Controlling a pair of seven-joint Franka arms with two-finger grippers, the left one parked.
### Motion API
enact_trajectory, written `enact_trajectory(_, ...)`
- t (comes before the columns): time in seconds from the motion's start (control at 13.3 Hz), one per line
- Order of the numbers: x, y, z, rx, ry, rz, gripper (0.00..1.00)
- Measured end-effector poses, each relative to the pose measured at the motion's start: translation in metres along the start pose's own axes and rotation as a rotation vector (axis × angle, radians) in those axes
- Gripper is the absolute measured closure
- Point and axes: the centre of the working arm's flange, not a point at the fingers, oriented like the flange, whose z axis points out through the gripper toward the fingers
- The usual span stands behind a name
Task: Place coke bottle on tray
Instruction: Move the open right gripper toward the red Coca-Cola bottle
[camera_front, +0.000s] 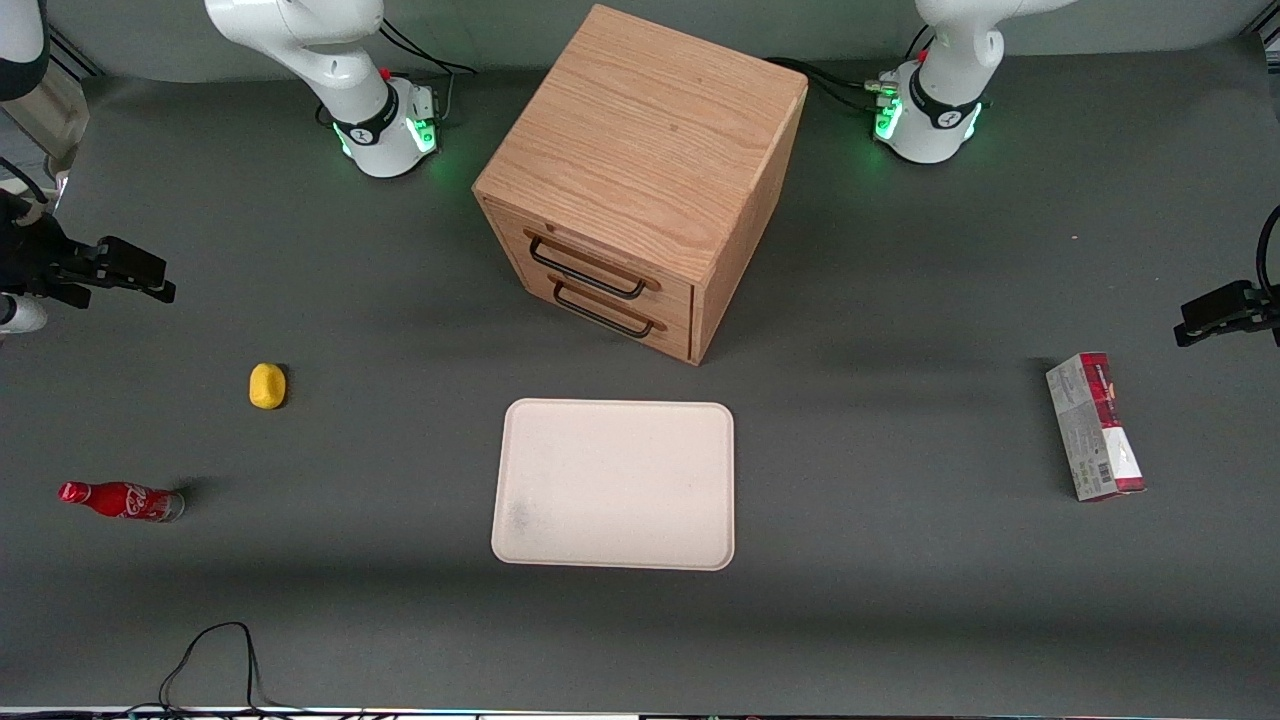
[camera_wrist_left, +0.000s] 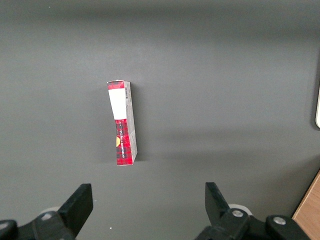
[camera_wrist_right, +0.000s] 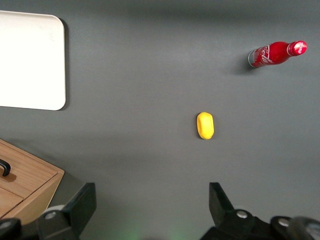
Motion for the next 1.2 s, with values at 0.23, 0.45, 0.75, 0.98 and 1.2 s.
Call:
enact_trajectory(0.23,0.0,0.0,0.0,0.0,0.0,0.0,0.0)
enact_trajectory(0.45,0.0,0.0,0.0,0.0,0.0,0.0,0.0)
enact_trajectory(0.75,-0.001,0.001,0.001,0.0,-0.005,0.003,0.0)
enact_trajectory(0.98,-0.001,0.007,0.002,0.001,-0.01,0.012,0.0)
enact_trajectory(1.2,-0.001,0.012,0.003,0.001,-0.011,0.021,0.0)
